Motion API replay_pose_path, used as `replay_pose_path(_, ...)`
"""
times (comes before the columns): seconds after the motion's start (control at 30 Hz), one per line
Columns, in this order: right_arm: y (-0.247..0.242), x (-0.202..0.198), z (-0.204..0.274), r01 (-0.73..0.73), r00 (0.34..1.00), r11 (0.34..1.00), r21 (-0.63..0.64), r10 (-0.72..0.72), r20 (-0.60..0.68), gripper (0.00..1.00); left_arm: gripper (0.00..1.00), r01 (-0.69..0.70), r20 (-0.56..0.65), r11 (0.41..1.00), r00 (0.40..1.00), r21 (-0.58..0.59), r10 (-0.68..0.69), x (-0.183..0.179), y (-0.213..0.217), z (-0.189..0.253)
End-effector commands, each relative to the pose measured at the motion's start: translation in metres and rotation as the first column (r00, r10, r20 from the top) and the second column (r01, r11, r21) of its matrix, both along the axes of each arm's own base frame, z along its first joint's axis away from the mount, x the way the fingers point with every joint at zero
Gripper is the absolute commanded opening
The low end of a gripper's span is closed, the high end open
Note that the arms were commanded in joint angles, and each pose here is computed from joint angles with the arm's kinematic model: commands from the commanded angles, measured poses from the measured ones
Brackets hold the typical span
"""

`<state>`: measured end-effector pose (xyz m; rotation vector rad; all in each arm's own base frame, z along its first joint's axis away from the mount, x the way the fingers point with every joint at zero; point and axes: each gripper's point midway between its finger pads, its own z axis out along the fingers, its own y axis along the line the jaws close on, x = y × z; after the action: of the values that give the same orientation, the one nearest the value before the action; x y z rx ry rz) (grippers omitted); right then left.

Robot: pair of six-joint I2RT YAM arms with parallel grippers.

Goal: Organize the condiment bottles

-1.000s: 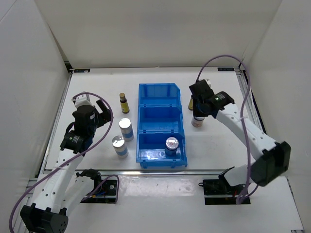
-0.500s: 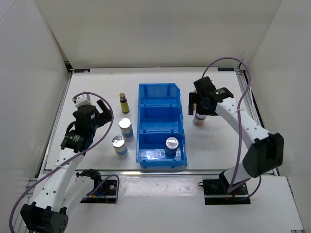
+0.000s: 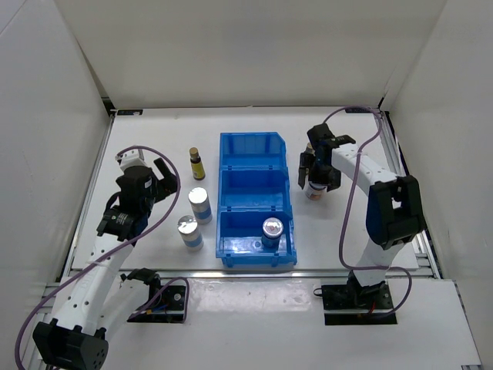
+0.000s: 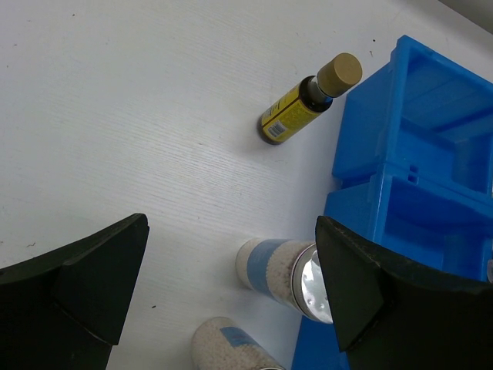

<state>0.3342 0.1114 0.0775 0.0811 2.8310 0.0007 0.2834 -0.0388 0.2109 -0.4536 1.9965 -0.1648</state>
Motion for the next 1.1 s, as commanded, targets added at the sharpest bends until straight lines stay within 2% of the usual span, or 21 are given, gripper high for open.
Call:
replay_pose_path(0.0, 0.009, 0.018, 0.013, -0.010, 0.998, 0.999, 0.042, 0.007, 0.068, 0.85, 1.00, 0.002, 0.031, 1.000, 1.000, -0.001, -0.002, 0.001, 0.000, 0.015)
replay_pose_path(0.1, 0.006, 0.015, 0.007, -0.005, 0.999, 1.000, 0.026, 0.004, 0.052, 0.81, 1.00, 0.002, 0.031, 1.000, 1.000, -0.001, -0.002, 0.001, 0.000, 0.015)
replay_pose_path(0.23, 0.001, 0.016, 0.004, 0.008, 0.999, 1.000, 0.014, -0.008, 0.047, 0.67, 1.00, 0.002, 0.031, 1.000, 1.000, -0.001, -0.002, 0.001, 0.000, 0.015)
replay_pose_path(0.27, 0.001, 0.016, 0.004, 0.008, 0.999, 1.000, 0.014, -0.008, 0.047, 0.59, 1.00, 0.002, 0.031, 1.000, 1.000, -0.001, -0.002, 0.001, 0.000, 0.015)
replay_pose_path(0.37, -0.003, 0.010, 0.011, 0.016, 0.998, 1.000, -0.008, -0.016, 0.054, 0.44, 1.00, 0.002, 0.031, 1.000, 1.000, -0.001, -0.002, 0.001, 0.000, 0.015)
replay_pose_path(0.43, -0.005, 0.001, 0.021, 0.009, 0.998, 0.999, -0.042, -0.006, 0.070, 0.37, 1.00, 0.002, 0.031, 1.000, 1.000, -0.001, -0.002, 0.001, 0.000, 0.015)
replay_pose_path(0.47, -0.009, -0.002, 0.031, 0.015, 0.996, 0.999, -0.052, -0.010, 0.088, 0.29, 1.00, 0.002, 0.031, 1.000, 1.000, -0.001, -0.002, 0.001, 0.000, 0.015)
replay_pose_path(0.57, -0.003, -0.014, 0.045, -0.016, 0.993, 0.998, -0.067, 0.023, 0.112, 0.20, 1.00, 0.002, 0.031, 1.000, 1.000, -0.001, -0.002, 0.001, 0.000, 0.015)
replay_pose_path(0.6, -0.005, -0.021, 0.052, -0.021, 0.992, 0.997, -0.075, 0.030, 0.120, 0.14, 1.00, 0.002, 0.031, 1.000, 1.000, -0.001, -0.002, 0.001, 0.000, 0.015)
replay_pose_path(0.93, 0.010, -0.064, 0.108, -0.108, 0.968, 0.990, -0.090, 0.126, 0.217, 0.00, 1.00, 0.002, 0.031, 1.000, 1.000, -0.001, -0.002, 0.001, 0.000, 0.015)
replay_pose_path(1.07, 0.028, -0.074, 0.145, -0.172, 0.933, 0.983, -0.066, 0.184, 0.308, 0.00, 1.00, 0.002, 0.031, 1.000, 1.000, -0.001, -0.002, 0.001, 0.000, 0.015)
